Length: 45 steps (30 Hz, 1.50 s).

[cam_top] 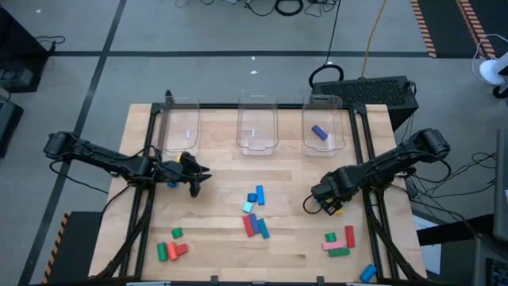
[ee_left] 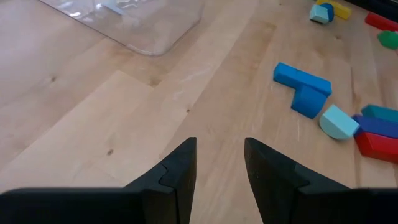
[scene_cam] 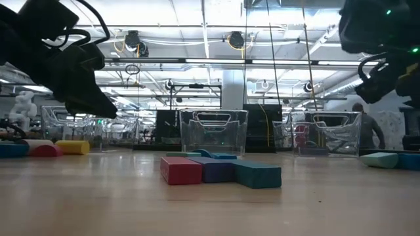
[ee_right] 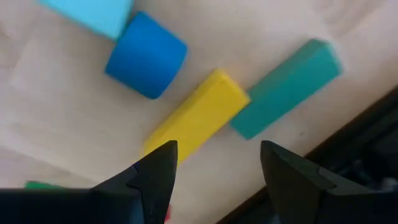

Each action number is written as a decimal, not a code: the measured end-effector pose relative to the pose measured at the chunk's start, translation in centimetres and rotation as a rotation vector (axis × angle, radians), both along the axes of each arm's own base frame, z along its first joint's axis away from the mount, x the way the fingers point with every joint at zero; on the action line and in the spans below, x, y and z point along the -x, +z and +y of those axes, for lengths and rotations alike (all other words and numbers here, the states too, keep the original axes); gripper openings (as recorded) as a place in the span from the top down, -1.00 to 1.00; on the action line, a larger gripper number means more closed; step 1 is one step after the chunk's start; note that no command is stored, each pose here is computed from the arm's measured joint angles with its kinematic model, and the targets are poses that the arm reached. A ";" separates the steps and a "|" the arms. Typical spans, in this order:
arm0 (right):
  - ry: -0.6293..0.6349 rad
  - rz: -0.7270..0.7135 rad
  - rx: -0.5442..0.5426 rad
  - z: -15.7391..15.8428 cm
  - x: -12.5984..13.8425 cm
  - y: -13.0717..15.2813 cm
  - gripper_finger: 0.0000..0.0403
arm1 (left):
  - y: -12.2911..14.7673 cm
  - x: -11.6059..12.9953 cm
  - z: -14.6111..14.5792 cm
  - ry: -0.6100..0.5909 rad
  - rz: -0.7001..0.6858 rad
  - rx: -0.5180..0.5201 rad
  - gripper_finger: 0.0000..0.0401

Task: Sort blocks by size
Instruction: Put the yellow rectangular block into the right transparent bin

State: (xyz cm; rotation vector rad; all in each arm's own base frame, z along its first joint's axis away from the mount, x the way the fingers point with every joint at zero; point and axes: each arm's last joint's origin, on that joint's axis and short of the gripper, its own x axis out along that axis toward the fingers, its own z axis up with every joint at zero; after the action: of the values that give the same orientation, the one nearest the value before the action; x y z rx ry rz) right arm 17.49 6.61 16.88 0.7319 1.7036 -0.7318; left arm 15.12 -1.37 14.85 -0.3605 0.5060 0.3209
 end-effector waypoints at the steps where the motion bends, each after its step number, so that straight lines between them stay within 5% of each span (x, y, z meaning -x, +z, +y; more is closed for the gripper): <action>1: -0.012 -0.004 -0.002 0.2 0.0 0.0 -0.06 | 0.0 0.0 0.0 0.005 -0.001 -0.003 0.32; 20: -0.242 -0.070 0.094 2.8 1.3 -1.9 -0.06 | 0.0 0.0 0.0 0.007 0.000 -0.005 0.32; 32: -0.225 -0.101 0.094 3.0 0.9 -2.9 -0.04 | 0.0 0.0 0.0 0.007 0.000 -0.005 0.32; 45: -0.127 -0.128 0.059 3.4 0.2 -3.5 0.41 | 0.0 0.0 0.0 0.006 0.000 -0.006 0.32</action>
State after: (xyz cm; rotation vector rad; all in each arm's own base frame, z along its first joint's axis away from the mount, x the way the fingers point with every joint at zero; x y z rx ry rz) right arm 17.27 9.96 13.33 0.8333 1.5243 -0.8022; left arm 15.12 -1.35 14.85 -0.3563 0.5040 0.3286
